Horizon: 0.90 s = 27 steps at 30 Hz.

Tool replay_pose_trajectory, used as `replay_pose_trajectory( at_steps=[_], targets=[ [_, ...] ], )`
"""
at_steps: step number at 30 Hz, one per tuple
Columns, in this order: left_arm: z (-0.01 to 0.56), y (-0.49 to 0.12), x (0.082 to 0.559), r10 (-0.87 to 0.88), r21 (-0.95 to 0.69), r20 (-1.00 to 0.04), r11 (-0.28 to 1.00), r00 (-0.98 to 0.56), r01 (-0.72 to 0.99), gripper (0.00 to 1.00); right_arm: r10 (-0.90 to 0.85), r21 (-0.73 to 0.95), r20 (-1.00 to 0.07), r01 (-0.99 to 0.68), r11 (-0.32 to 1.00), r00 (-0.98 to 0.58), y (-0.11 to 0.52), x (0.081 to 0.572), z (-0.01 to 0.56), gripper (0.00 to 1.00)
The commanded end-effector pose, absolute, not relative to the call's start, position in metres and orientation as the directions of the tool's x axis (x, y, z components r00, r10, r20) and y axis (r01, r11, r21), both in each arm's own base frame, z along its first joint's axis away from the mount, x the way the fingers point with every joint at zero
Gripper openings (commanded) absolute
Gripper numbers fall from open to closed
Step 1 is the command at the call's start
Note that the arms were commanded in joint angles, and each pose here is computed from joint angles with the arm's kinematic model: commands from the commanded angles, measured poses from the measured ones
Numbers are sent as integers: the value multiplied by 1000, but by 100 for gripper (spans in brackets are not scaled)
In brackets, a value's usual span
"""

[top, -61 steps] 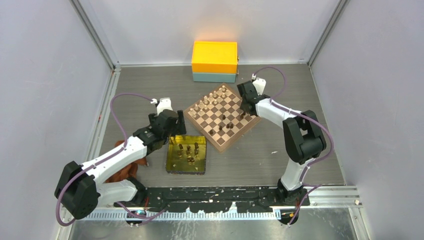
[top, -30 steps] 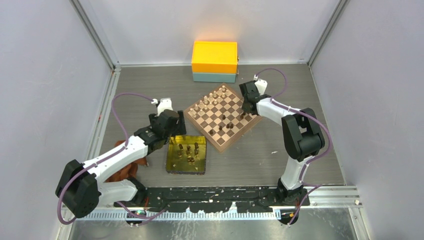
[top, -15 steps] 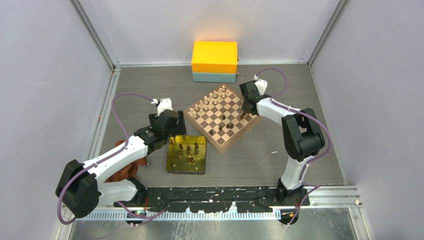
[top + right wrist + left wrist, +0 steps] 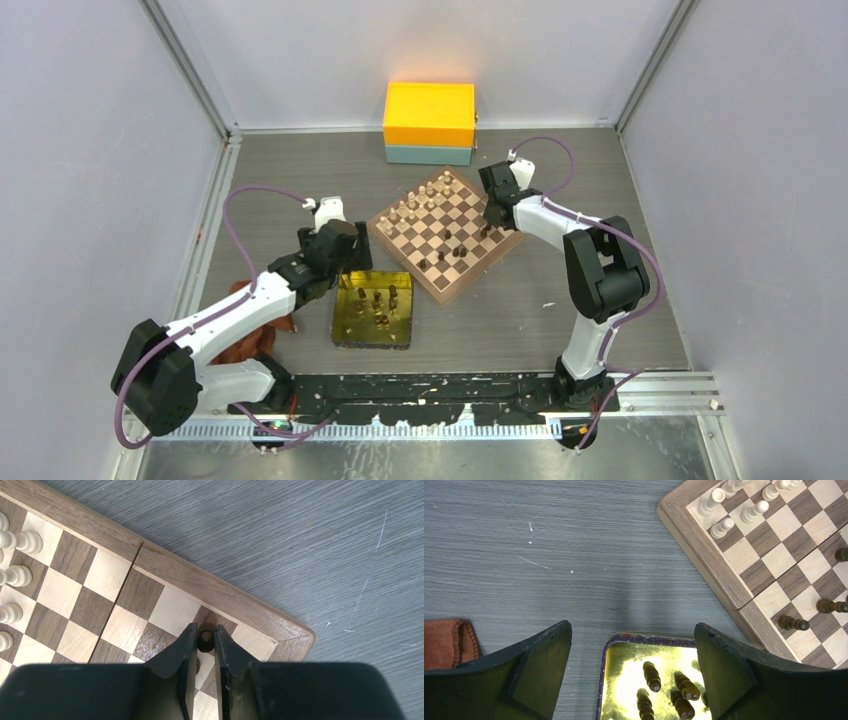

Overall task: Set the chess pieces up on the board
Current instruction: Pick up the chess piece from the chessboard.

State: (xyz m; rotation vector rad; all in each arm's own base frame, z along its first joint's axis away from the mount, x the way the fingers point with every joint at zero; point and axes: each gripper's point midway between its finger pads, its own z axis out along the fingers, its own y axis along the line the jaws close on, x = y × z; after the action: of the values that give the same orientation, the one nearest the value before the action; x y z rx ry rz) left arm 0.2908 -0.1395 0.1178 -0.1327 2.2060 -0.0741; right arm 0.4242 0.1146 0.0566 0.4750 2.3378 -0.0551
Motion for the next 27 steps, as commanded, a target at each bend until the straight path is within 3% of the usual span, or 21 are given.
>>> replay_pose_trajectory(
  at_steps=[1,27],
  targets=[
    [128,-138,296,-148,-120,-823,989,-549,-87,93,356,154,-705,359,921,-613,116,428,85,7],
    [129,-135,299,-138,-99,-829,990,-542,-100,93,333,172,-734,312,934,-592,129,449,114,1]
  ],
)
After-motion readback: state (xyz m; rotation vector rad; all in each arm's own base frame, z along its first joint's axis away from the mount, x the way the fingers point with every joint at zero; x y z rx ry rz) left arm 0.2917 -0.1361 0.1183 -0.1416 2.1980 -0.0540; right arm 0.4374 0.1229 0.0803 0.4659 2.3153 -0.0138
